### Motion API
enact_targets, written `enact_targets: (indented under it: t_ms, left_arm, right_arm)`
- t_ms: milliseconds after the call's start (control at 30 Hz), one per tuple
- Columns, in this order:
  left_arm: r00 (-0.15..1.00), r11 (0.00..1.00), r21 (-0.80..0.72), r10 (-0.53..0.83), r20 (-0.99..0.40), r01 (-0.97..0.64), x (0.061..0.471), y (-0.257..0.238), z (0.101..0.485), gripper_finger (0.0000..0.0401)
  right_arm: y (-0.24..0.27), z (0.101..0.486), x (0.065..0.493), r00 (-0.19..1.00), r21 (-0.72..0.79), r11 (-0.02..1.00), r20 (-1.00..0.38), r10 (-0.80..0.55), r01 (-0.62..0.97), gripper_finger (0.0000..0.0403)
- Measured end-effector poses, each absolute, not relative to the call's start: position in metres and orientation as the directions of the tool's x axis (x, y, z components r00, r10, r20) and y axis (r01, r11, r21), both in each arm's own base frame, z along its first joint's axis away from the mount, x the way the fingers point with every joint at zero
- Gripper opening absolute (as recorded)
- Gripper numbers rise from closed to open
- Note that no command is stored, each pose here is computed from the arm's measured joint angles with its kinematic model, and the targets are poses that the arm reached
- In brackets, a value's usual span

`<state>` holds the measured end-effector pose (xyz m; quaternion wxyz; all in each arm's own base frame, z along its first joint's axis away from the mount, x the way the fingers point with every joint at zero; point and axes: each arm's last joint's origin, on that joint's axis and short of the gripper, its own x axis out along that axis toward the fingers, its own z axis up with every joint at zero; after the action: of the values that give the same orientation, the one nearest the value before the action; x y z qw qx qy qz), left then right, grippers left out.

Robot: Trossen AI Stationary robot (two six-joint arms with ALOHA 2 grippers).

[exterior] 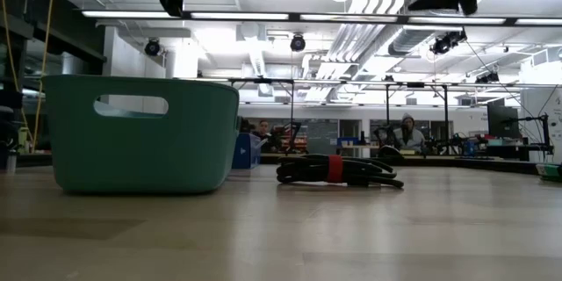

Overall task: Pick and place USB-C Cables
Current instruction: Put the green charger cable into the green bin

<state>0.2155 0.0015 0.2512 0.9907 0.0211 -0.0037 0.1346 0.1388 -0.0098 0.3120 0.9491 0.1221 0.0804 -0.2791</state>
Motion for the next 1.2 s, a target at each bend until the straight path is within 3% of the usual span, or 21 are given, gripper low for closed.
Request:
enact_targets:
  t_ms: [267, 433, 567, 733, 900, 1200]
  left_arm:
    - [0.964, 0.963, 0.034, 0.266, 0.013, -0.267, 0.215, 0.002, 0.251, 0.0000]
    - [0.964, 0.963, 0.033, 0.266, 0.013, -0.267, 0.215, 0.002, 0.251, 0.0000]
    - [0.964, 0.963, 0.033, 0.266, 0.014, -0.267, 0.215, 0.002, 0.251, 0.0000]
    - [0.964, 0.963, 0.033, 0.266, 0.013, -0.267, 0.215, 0.002, 0.251, 0.0000]
    - [0.964, 0.963, 0.033, 0.266, 0.013, -0.266, 0.215, 0.002, 0.251, 0.0000]
    - [0.964, 0.963, 0.033, 0.266, 0.013, -0.266, 0.215, 0.002, 0.251, 0.0000]
  right_arm:
    - [-0.009, 0.346, 0.144, 0.807, 0.164, 0.807, -0.308, -0.504, 0.567, 0.0256]
    - [-0.006, 0.326, 0.146, 0.743, 0.266, 0.750, -0.527, -0.413, 0.605, 0.0256]
    - [0.000, 0.299, 0.147, 0.566, 0.247, 0.687, -0.773, -0.285, 0.684, 0.0256]
    - [0.007, 0.274, 0.147, 0.269, 0.073, 0.559, -0.922, -0.277, 0.826, 0.0256]
    - [0.016, 0.256, 0.157, 0.083, -0.072, 0.499, -0.956, -0.281, 0.864, 0.0256]
    - [0.037, 0.222, 0.182, -0.138, -0.249, 0.542, -0.962, -0.237, 0.803, 0.0256]
